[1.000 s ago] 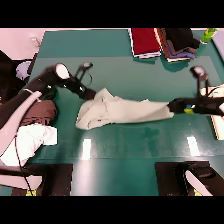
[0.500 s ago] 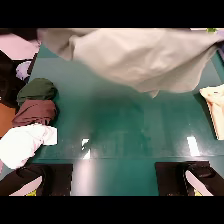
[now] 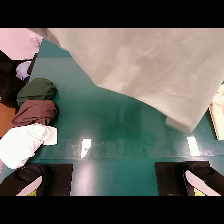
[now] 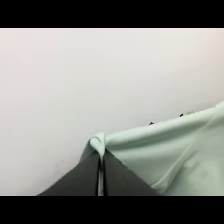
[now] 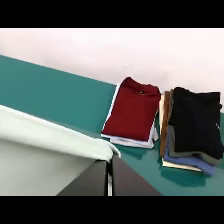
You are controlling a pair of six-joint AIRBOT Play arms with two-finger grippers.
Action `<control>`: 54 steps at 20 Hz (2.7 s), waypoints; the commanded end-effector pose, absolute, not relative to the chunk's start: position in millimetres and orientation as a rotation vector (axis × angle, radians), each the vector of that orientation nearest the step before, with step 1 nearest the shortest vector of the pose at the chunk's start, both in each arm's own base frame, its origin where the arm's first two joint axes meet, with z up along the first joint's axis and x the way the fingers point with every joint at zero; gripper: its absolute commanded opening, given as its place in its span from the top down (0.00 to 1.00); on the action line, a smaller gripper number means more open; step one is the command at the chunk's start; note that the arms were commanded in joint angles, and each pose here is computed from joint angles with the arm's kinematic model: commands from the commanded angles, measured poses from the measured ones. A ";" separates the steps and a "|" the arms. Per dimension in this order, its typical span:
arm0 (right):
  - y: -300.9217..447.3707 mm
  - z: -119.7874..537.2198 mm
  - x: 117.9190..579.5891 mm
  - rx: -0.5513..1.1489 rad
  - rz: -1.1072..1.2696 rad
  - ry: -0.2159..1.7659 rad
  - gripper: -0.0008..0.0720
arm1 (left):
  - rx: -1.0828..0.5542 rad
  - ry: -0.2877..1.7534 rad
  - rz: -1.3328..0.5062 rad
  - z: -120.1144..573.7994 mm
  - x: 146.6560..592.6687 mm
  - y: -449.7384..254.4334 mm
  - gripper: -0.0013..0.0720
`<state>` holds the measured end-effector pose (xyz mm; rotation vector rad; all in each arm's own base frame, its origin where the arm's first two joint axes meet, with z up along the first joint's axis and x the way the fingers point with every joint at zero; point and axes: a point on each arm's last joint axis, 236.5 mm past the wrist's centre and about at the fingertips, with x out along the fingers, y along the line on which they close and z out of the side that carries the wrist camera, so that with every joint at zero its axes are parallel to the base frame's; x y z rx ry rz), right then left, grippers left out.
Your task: Fold the shirts.
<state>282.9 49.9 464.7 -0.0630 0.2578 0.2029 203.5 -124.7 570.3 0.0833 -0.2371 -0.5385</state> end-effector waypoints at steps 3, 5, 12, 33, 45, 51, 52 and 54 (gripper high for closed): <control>58.4 379.7 338.3 -0.022 0.217 0.497 0.97 | 0.102 -0.062 -0.545 519.3 273.5 -148.3 0.94; 83.8 321.2 365.9 0.030 0.307 0.661 0.97 | 0.119 0.171 -0.565 444.1 328.9 -170.0 0.94; 144.3 53.9 380.7 0.130 0.433 1.264 0.96 | 0.168 1.012 -0.562 110.5 410.4 -197.8 0.94; 130.4 -52.8 355.6 0.239 0.472 1.358 0.12 | 0.177 1.179 -0.480 15.9 409.2 -182.9 0.94; 136.8 10.0 367.2 0.094 0.533 1.248 0.96 | 0.181 1.105 -0.438 58.0 415.0 -174.4 0.94; 61.7 263.4 380.0 0.015 0.318 0.650 0.96 | 0.128 0.432 -0.387 346.2 385.1 -145.9 0.94; 53.9 301.8 367.1 0.004 0.294 0.557 0.96 | 0.103 0.317 -0.389 394.3 359.2 -137.8 0.94; 41.2 367.5 334.6 -0.023 0.244 0.390 0.96 | 0.061 0.111 -0.397 471.9 300.6 -120.0 0.94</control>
